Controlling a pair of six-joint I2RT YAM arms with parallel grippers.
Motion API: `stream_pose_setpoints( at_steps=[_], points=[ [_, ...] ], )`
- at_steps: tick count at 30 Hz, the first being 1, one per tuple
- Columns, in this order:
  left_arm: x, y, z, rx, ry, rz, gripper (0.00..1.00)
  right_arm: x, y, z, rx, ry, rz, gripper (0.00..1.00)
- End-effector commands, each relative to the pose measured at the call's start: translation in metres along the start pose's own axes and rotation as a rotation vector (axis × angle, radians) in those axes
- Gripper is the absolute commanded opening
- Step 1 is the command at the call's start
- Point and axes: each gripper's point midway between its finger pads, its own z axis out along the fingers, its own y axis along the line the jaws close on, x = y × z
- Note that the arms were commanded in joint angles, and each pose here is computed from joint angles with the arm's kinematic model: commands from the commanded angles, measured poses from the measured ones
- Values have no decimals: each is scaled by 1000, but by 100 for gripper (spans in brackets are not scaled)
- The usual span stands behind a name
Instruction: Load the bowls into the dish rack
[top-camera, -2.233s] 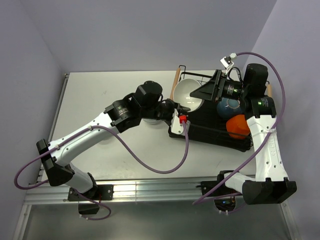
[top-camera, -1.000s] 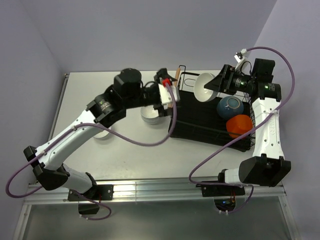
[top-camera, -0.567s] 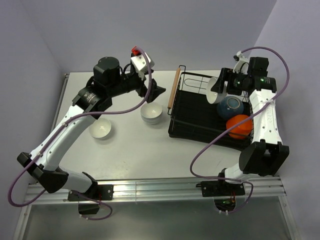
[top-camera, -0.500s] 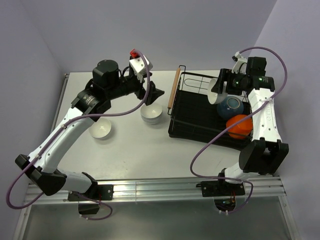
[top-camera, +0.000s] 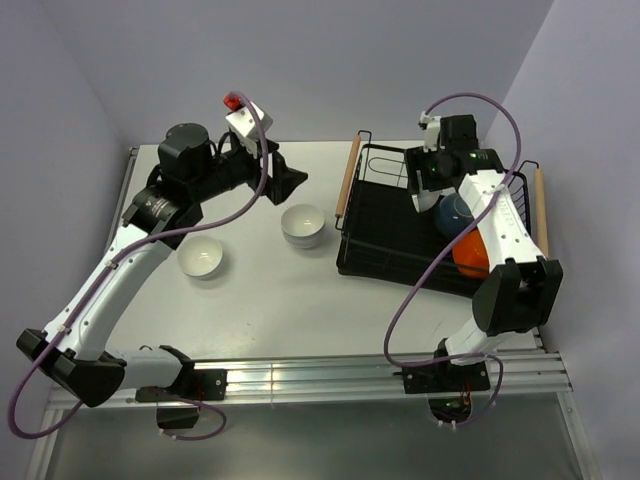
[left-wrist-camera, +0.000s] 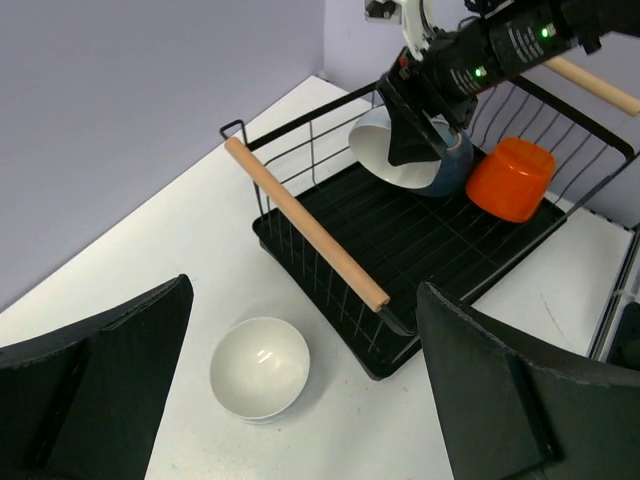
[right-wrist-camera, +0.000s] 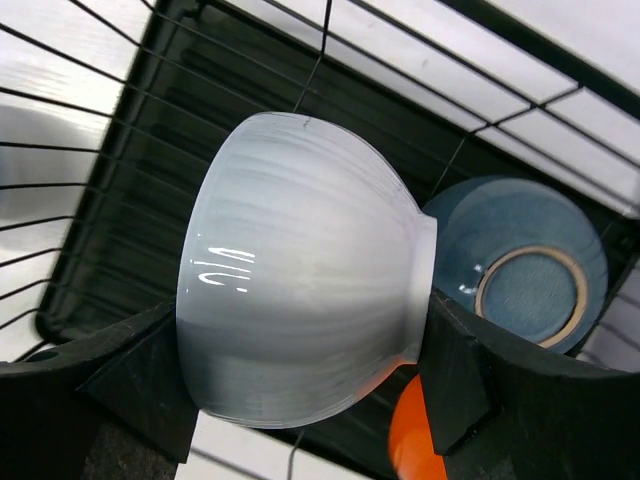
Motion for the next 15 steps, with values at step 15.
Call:
stream_pose_setpoints(
  at_steps=[15],
  points=[
    [-13,23,-16,-68,-52,-47,100,-11,-17,47,263,-16,-282,0]
  ],
)
